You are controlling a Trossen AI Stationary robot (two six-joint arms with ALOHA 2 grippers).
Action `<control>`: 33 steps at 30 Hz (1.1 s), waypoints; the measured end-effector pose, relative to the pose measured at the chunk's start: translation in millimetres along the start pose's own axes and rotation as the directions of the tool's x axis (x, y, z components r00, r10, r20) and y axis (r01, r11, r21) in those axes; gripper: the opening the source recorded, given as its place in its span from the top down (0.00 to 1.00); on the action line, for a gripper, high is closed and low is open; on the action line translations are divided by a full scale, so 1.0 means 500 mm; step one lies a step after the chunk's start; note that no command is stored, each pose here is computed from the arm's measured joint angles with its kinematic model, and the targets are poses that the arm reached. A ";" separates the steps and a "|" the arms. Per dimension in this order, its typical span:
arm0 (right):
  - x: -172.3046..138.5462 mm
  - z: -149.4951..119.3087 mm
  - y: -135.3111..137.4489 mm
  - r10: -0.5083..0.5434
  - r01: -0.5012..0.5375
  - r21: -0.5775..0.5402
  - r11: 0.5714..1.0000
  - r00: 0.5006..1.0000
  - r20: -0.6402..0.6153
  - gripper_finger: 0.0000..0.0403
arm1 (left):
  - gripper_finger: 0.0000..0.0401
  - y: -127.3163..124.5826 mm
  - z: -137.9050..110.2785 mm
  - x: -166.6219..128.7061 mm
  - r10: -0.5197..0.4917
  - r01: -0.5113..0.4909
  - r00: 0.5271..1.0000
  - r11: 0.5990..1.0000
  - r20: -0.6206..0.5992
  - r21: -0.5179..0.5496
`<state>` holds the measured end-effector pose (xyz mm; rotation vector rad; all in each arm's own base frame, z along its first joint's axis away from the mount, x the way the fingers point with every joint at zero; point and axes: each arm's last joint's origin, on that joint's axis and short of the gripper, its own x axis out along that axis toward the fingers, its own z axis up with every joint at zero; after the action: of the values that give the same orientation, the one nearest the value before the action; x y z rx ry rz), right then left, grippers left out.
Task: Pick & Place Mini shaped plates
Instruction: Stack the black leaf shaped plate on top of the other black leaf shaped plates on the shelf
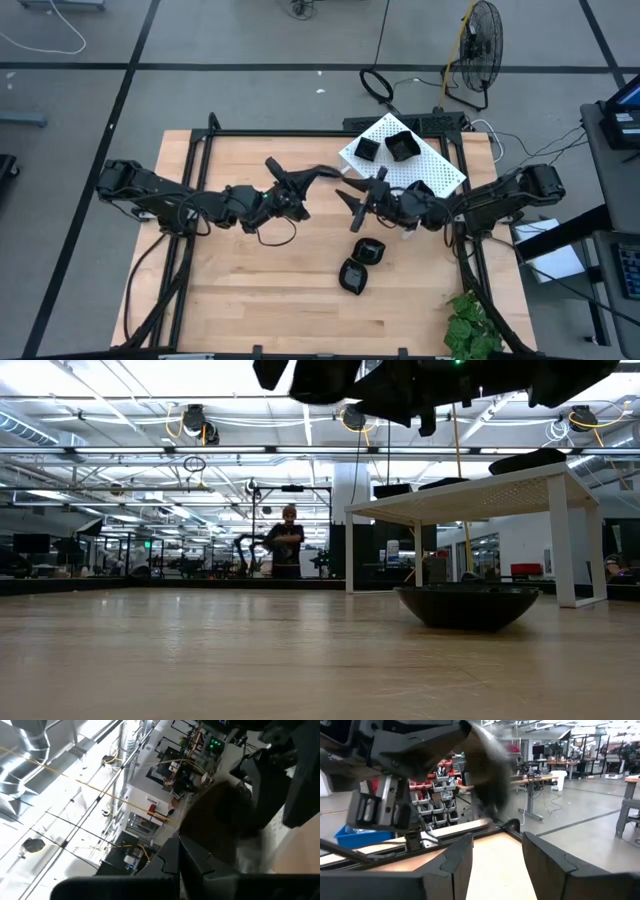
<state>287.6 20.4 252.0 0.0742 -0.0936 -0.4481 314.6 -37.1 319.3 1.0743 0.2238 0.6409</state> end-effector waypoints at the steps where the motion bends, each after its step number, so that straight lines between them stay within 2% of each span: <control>1: 0.000 -0.001 0.000 0.000 0.000 0.003 1.000 1.000 -0.007 0.61 | 1.00 0.000 0.000 0.000 0.001 -0.001 1.000 1.000 -0.002 0.012; 7: 0.000 -0.004 -0.001 -0.004 0.004 0.013 1.000 1.000 -0.018 0.61 | 1.00 0.003 -0.001 0.002 0.012 -0.012 1.000 1.000 -0.004 0.009; 17: 0.009 0.010 -0.016 -0.030 0.030 0.013 0.999 0.999 0.045 0.61 | 1.00 0.006 -0.008 0.009 0.017 -0.017 1.000 1.000 -0.003 -0.010; 23: 0.015 0.011 -0.027 -0.050 0.050 0.012 0.999 0.998 0.048 0.61 | 1.00 0.006 -0.008 0.012 0.003 -0.001 0.999 0.999 0.037 -0.042; 33: 0.015 0.014 -0.027 -0.047 0.048 -0.015 0.999 0.997 0.061 0.72 | 1.00 0.006 -0.008 0.012 0.000 0.002 0.999 0.998 0.043 -0.058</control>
<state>287.6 4.8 258.3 0.0468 -0.1484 -0.4989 316.4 -29.8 320.9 1.0311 0.1678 0.6196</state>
